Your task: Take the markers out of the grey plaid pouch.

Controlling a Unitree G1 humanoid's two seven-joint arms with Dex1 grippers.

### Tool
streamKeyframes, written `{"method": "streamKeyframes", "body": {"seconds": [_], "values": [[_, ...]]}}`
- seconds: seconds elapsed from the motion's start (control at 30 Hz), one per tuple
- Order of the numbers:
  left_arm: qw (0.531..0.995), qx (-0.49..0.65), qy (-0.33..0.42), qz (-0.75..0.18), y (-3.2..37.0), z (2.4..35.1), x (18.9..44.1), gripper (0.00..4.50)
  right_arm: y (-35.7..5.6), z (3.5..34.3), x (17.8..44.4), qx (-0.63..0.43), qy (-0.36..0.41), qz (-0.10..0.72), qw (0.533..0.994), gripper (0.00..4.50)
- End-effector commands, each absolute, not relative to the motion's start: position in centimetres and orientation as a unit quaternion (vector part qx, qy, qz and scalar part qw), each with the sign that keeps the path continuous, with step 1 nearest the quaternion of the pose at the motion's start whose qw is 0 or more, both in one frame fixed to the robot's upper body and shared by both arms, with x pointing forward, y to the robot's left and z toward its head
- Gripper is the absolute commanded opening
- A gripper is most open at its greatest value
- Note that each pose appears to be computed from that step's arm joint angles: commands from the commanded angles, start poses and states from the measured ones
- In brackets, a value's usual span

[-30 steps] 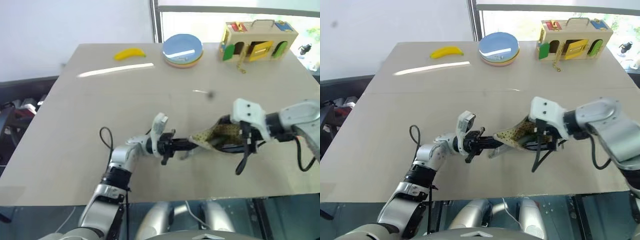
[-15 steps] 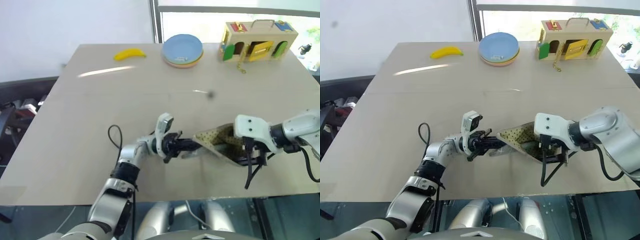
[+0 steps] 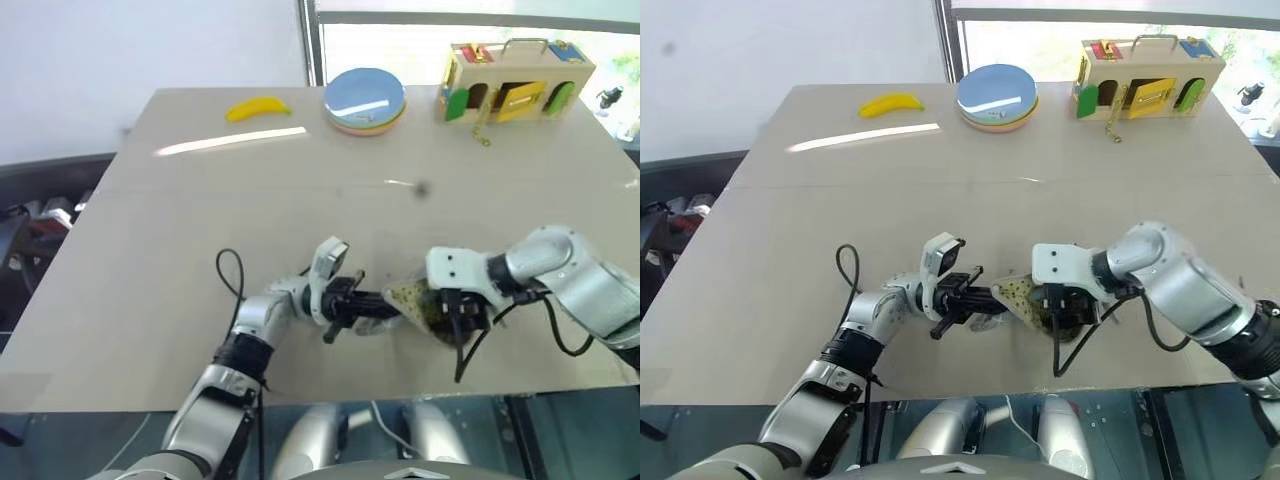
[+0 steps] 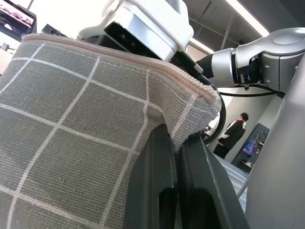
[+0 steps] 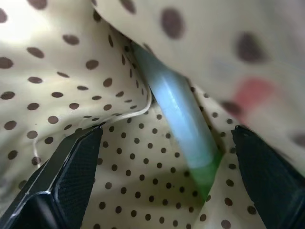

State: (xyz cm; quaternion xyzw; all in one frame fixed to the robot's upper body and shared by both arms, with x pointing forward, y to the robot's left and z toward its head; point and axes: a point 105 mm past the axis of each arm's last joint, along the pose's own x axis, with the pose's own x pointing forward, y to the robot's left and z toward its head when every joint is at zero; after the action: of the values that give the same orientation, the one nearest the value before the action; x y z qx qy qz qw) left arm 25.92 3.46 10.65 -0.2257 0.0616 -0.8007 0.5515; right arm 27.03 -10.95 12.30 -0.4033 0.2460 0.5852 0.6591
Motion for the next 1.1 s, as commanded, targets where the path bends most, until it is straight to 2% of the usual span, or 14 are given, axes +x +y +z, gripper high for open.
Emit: {"method": "streamKeyframes", "body": {"seconds": [0.03,0.07,0.2,0.27,0.33,0.43,0.83,1.1], "values": [[0.537,-0.211,0.035,-0.816,3.2,11.5,25.5,0.00,-10.7,10.0,27.6,-0.413,0.248,0.593,0.645,3.96],[0.538,-0.210,0.035,-0.816,3.2,11.5,25.5,0.00,-10.8,9.6,27.8,-0.414,0.249,0.593,0.644,3.72],[0.539,-0.208,0.034,-0.816,3.3,11.6,25.6,0.00,-10.9,8.2,28.2,-0.419,0.250,0.595,0.639,1.77],[0.541,-0.206,0.034,-0.815,3.4,11.6,25.6,0.00,-11.3,7.7,28.4,-0.431,0.251,0.592,0.633,0.95],[0.545,-0.204,0.034,-0.813,3.5,11.5,25.7,0.00,-11.6,7.7,28.4,-0.434,0.250,0.590,0.633,0.32],[0.553,-0.202,0.033,-0.807,3.9,11.4,26.0,0.00,-12.0,8.3,28.3,-0.429,0.241,0.586,0.644,0.31],[0.595,-0.166,0.031,-0.786,6.2,11.2,26.9,0.00,-14.1,14.3,27.4,-0.399,0.196,0.550,0.707,0.31],[0.593,-0.145,0.043,-0.791,6.1,10.5,26.7,0.00,-14.2,15.2,26.9,-0.390,0.192,0.538,0.722,0.31]]}}
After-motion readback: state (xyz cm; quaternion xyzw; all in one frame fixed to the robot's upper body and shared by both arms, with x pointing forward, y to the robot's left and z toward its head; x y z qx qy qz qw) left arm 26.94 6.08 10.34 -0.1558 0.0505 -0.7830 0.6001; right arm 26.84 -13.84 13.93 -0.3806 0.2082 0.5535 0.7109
